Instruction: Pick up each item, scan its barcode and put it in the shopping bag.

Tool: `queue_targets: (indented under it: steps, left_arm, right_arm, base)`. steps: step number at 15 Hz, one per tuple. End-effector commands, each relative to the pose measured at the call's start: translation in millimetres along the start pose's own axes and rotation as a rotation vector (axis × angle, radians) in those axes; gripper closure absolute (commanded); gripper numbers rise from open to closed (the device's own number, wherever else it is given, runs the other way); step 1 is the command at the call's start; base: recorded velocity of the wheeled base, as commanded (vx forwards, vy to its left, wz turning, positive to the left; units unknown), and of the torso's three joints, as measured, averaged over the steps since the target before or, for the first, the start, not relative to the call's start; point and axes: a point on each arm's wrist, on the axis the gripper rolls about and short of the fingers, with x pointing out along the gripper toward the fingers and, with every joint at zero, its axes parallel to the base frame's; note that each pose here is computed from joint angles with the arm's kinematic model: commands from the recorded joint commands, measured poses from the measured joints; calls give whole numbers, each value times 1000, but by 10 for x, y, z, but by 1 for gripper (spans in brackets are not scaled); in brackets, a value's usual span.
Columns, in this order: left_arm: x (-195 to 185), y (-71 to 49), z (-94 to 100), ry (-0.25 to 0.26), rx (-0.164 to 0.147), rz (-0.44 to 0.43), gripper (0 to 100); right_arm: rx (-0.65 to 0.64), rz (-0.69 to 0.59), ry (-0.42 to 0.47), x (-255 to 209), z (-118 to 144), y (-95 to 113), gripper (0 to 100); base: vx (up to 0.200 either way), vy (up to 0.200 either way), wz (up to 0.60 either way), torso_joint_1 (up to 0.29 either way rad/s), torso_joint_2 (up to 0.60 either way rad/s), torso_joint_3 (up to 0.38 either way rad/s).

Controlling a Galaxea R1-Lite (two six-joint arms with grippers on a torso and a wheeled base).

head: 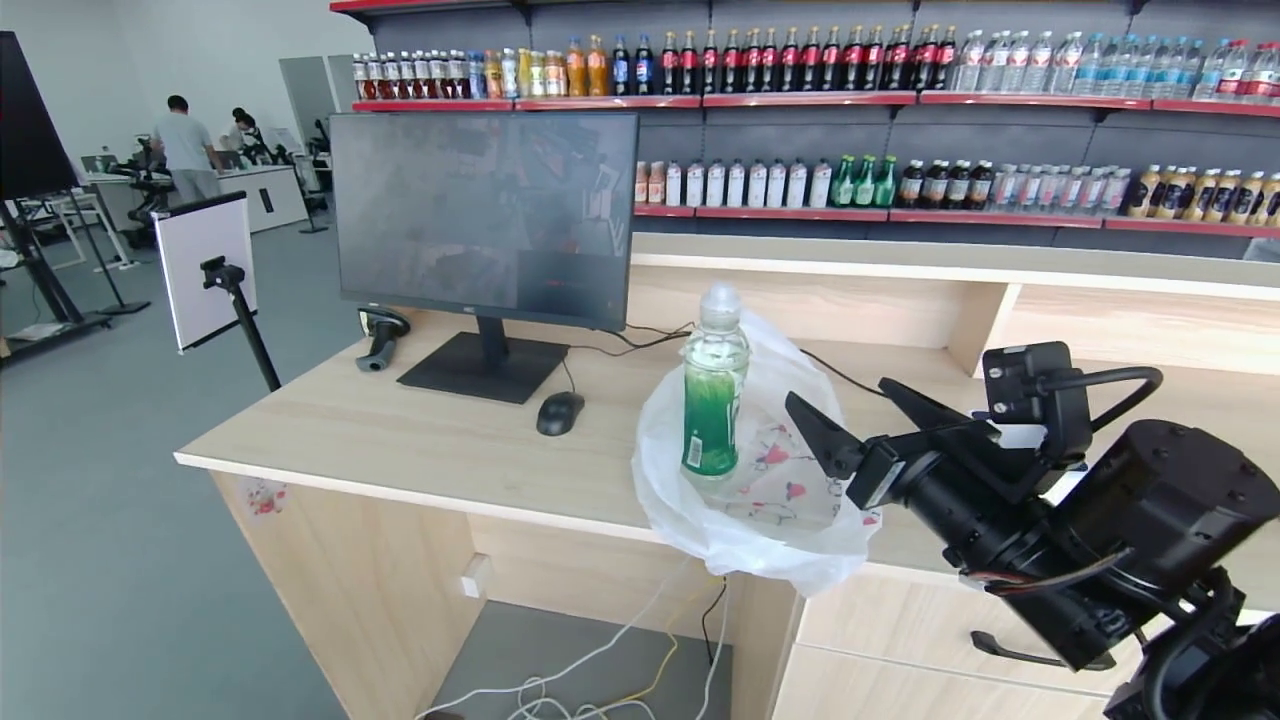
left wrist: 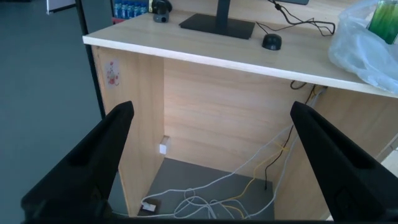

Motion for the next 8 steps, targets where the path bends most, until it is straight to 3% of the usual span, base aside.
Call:
queue_targets:
  steps: [1,8]
  left_arm:
    - [0,0,0,-1,0,1,0]
    - [0,0,-1,1,-2,1,0]
  right_arm:
    - [-7,-47,-5,-5,17,-128,0]
    - [-17,-108,-5,-126,68,-300,0]
  base:
    - [0,0,-600,-2,-7,2]
    - [0,0,-600,9,2,4]
